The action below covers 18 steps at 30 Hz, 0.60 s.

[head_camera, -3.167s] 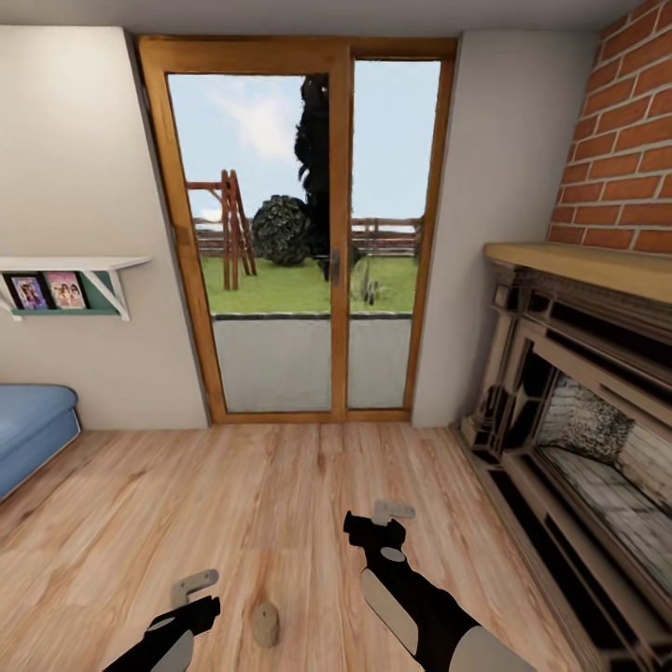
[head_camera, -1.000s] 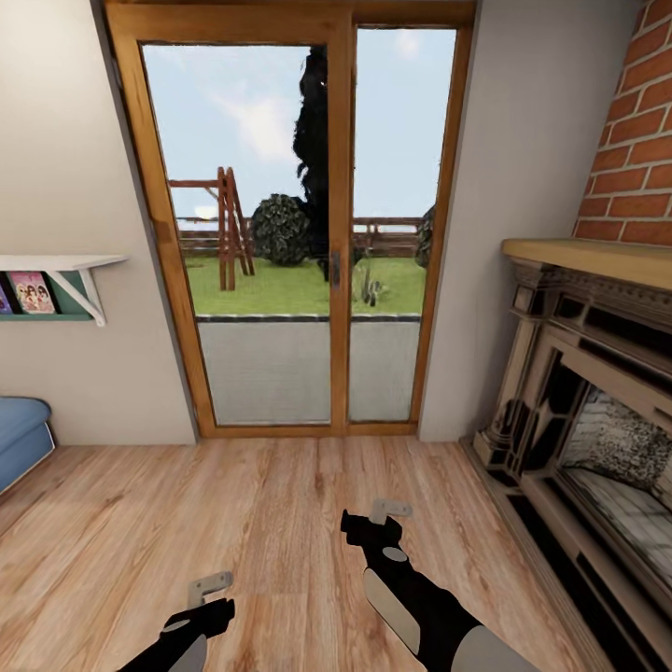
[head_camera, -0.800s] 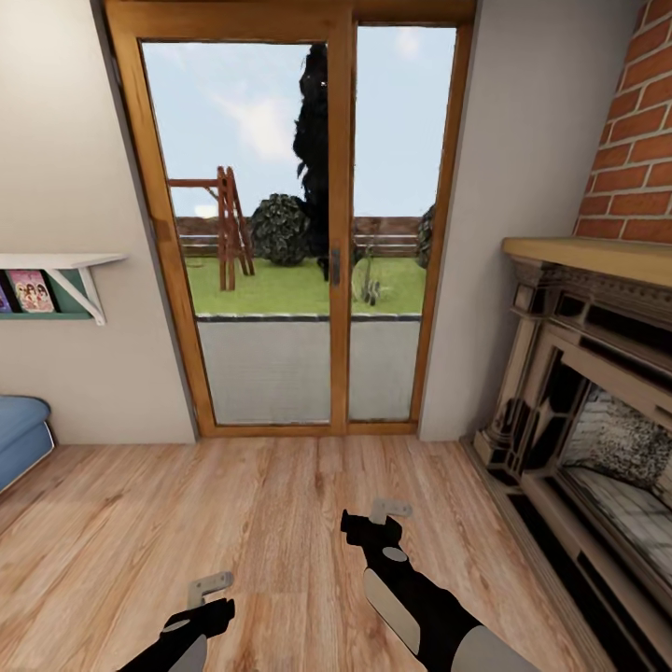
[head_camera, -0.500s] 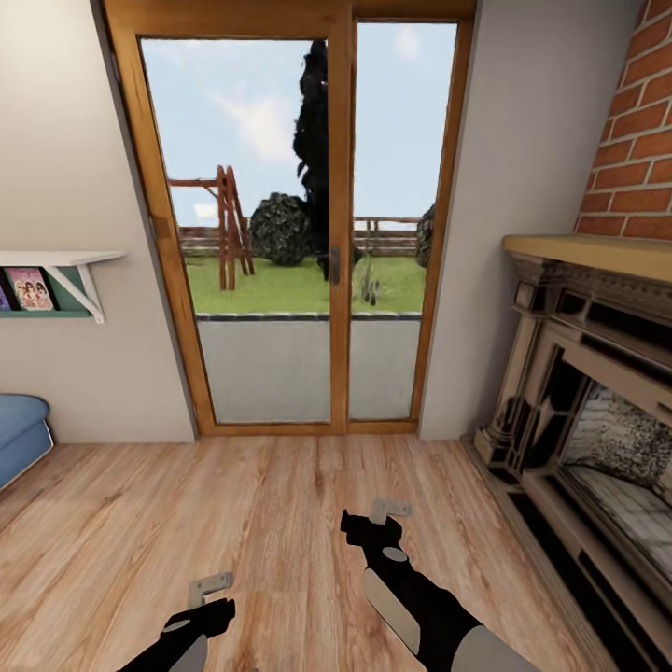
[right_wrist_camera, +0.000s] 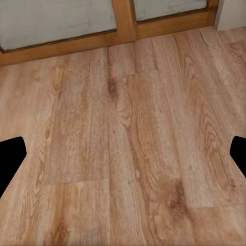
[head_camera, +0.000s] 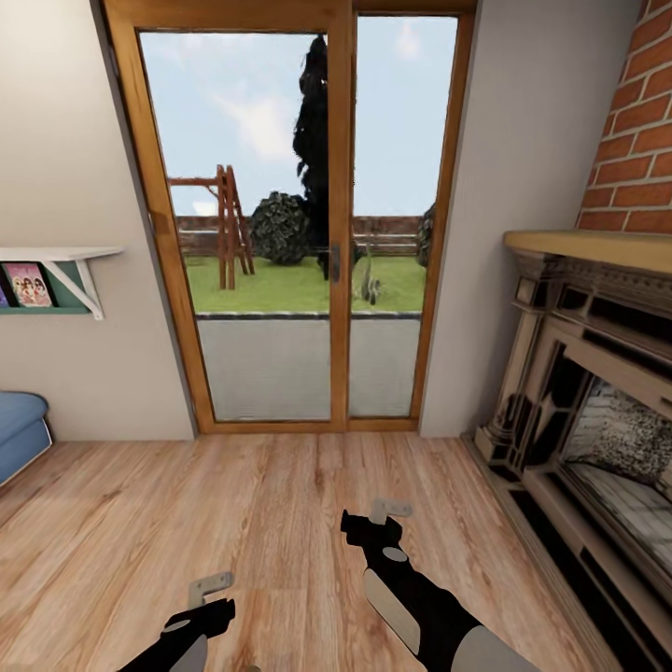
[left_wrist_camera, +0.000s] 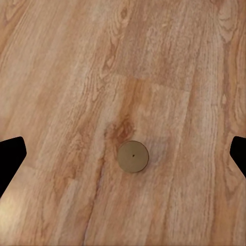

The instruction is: Place each of the two pumpkins and all three candles from the living room inside a cabinet in the living room (use any cabinet), then make sure every cabinet is closed, and position the cauldron so it is next to a table in the living room.

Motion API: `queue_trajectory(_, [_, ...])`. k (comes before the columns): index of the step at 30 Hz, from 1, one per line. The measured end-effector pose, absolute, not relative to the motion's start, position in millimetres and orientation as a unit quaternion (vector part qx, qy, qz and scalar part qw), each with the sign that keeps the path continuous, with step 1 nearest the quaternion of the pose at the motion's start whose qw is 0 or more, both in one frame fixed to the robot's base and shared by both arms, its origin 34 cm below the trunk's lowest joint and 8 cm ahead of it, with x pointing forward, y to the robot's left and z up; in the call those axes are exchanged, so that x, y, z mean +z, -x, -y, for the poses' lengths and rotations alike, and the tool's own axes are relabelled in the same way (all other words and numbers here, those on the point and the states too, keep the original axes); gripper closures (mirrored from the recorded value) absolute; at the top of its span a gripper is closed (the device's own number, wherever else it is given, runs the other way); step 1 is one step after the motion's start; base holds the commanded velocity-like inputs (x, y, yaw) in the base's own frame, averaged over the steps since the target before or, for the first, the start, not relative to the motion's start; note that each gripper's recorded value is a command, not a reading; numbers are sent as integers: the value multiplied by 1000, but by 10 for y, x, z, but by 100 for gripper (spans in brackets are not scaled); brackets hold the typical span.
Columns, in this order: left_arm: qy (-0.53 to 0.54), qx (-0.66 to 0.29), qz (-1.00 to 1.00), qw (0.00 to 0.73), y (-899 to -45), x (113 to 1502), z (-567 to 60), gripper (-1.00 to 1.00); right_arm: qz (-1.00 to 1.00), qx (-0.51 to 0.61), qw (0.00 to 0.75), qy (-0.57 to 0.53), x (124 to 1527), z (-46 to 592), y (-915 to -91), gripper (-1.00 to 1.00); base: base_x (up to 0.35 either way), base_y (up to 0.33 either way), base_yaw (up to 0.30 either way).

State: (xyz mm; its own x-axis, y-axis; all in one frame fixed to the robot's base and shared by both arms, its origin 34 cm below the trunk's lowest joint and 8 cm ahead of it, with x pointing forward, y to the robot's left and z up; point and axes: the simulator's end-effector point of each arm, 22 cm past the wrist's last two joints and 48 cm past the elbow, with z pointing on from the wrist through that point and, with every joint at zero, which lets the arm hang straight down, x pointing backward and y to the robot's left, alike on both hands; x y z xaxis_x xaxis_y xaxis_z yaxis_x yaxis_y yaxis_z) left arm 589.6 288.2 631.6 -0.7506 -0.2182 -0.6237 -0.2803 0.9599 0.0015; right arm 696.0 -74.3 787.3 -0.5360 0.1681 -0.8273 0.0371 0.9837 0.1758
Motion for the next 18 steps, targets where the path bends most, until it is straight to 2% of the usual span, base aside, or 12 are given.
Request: queue_trajectory(18, [133, 48, -934, 327, -5899, 6035, -2883, -100, -874, 68, 478, -59, 7593, 743, -6961, -100, 0, 0, 0])
